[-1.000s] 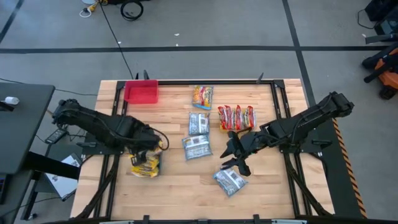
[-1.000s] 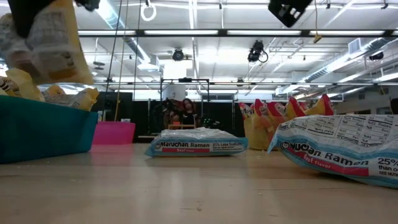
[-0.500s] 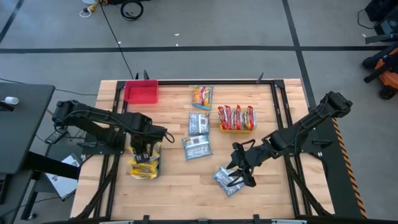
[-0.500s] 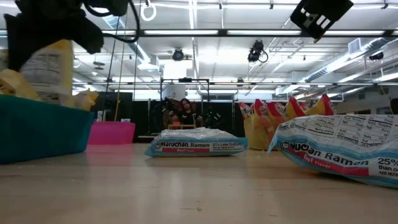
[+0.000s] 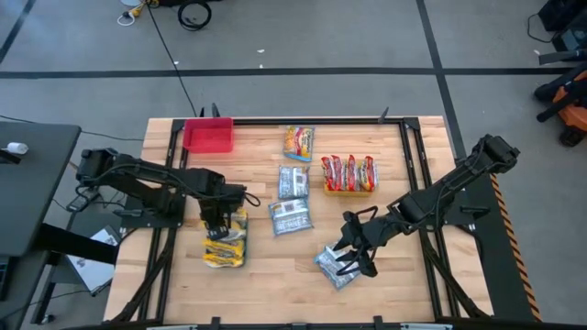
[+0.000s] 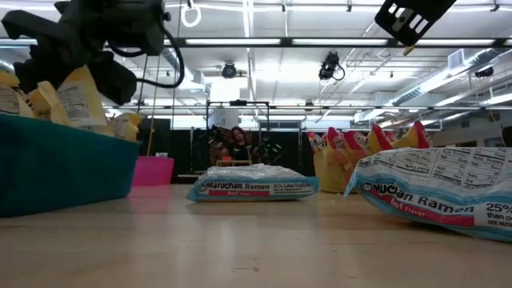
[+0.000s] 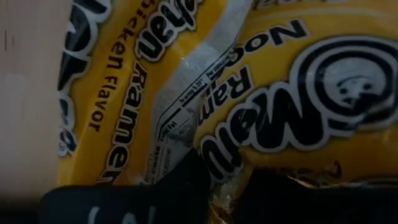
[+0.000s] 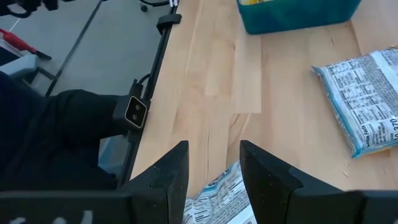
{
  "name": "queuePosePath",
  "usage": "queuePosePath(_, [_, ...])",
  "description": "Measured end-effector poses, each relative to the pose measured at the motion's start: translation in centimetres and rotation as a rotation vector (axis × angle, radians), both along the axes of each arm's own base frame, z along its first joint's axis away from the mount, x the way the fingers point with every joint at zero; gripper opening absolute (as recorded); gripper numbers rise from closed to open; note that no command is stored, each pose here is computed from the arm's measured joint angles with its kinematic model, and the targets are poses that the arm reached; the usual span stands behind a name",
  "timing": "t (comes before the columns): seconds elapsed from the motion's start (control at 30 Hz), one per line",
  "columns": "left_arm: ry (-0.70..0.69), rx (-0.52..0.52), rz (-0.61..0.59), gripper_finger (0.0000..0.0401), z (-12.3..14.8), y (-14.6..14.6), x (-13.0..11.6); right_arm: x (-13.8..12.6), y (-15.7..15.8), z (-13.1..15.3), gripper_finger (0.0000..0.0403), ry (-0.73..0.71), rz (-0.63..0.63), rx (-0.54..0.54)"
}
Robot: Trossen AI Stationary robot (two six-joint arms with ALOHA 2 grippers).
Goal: Sort Maruchan noodles
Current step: Put the yellow noodle pack into the blue bin
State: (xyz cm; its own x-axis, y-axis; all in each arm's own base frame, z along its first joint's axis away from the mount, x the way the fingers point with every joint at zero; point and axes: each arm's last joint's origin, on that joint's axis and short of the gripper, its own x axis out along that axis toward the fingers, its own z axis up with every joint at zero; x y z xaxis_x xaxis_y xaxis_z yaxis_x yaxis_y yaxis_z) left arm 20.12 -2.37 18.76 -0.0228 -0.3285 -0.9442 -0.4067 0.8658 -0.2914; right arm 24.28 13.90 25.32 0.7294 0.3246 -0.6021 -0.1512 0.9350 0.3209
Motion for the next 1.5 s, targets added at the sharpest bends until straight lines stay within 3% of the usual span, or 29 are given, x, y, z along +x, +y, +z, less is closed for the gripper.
queuePosePath(0.13, [0.04,0.004,0.013,0.0037,0.0,0.2,-0.3,0.0,0.1,0.0,0.0148,0.0,0.004,0.001])
queuePosePath(0.27, [0.183,0.056,0.009,0.0037,1.9,0.3,-1.1,0.0,0.1,0.0,0.0148,0.004,-0.003,0.009])
queuePosePath(0.4, [0.26,0.171,0.016,0.0036,3.6,0.6,-1.5,0.0,0.0,0.0,0.0148,0.005,-0.008,0.011])
queuePosePath(0.6, [0.24,0.207,0.037,0.0036,1.8,0.8,-1.7,0.0,0.0,0.0,0.0148,-0.002,-0.025,-0.001])
queuePosePath(0.83, [0.269,0.338,0.063,0.0037,0.2,1.2,-2.5,-0.2,0.3,0.0,0.0148,-0.001,-0.013,0.001])
queuePosePath(1.0, [0.212,0.349,-0.021,0.0063,1.7,0.8,-1.7,-0.3,0.4,0.0,0.0148,-0.001,-0.008,0.0])
queuePosePath(1.3, [0.121,0.327,-0.123,0.0169,7.0,-0.8,-0.4,-0.3,0.4,-0.1,0.0148,0.006,-0.008,-0.007])
queuePosePath(1.4, [0.035,0.32,-0.249,0.0177,7.9,-2.8,-0.2,-0.4,0.4,-0.2,0.0148,0.015,-0.007,-0.013])
queuePosePath(1.5, [-0.056,0.38,-0.436,0.0169,7.3,-5.0,-0.4,-0.5,0.5,-0.2,0.0148,0.021,0.001,-0.018])
